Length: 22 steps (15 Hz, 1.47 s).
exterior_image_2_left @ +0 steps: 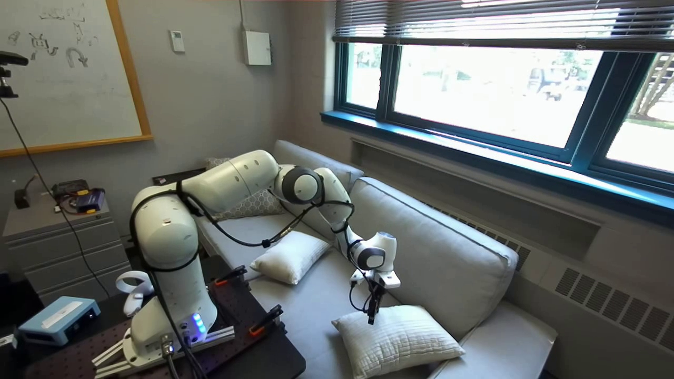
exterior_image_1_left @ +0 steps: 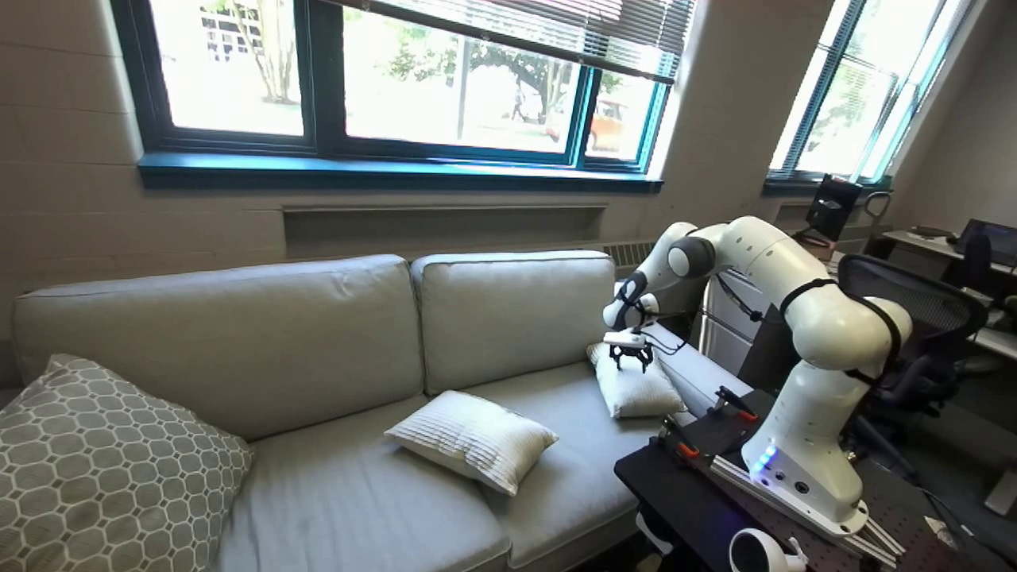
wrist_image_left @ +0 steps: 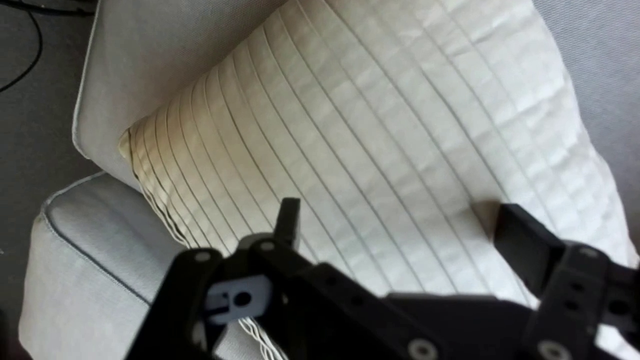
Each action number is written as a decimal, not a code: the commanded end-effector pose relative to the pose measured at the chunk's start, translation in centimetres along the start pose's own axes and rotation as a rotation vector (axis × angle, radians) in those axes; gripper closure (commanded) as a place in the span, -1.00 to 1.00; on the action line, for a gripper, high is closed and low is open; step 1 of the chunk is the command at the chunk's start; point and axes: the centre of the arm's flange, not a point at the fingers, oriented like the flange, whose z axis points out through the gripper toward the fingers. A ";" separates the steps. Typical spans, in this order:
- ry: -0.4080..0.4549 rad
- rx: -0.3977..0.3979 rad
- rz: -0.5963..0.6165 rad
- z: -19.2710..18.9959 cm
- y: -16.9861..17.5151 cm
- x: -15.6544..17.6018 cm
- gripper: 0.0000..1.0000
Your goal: Set the striped pillows against the armrest
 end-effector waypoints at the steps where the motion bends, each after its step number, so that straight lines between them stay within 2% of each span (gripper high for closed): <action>1: 0.150 -0.032 -0.024 1.7 -2.5 0.0 -1.00; 3: 0.209 -0.013 -0.039 2.6 -4.3 -0.3 -1.00; 6: 0.344 0.018 -0.063 3.7 -6.6 -0.7 -1.00; 9: 0.437 0.008 -0.080 5.0 -7.9 0.2 -1.00; 10: 0.466 -0.007 -0.089 5.3 -7.9 0.3 -0.50; 11: 0.482 -0.019 -0.089 5.3 -7.5 0.7 -0.46; 12: 0.490 -0.028 -0.084 5.4 -7.2 1.1 -0.34; 17: 0.477 -0.050 -0.032 6.1 -5.3 2.4 0.43; 19: 0.436 -0.025 0.001 5.7 -4.9 2.1 0.73; 21: 0.371 0.033 0.050 4.3 -4.8 1.3 1.00; 22: 0.350 0.054 0.072 3.9 -4.8 1.1 1.00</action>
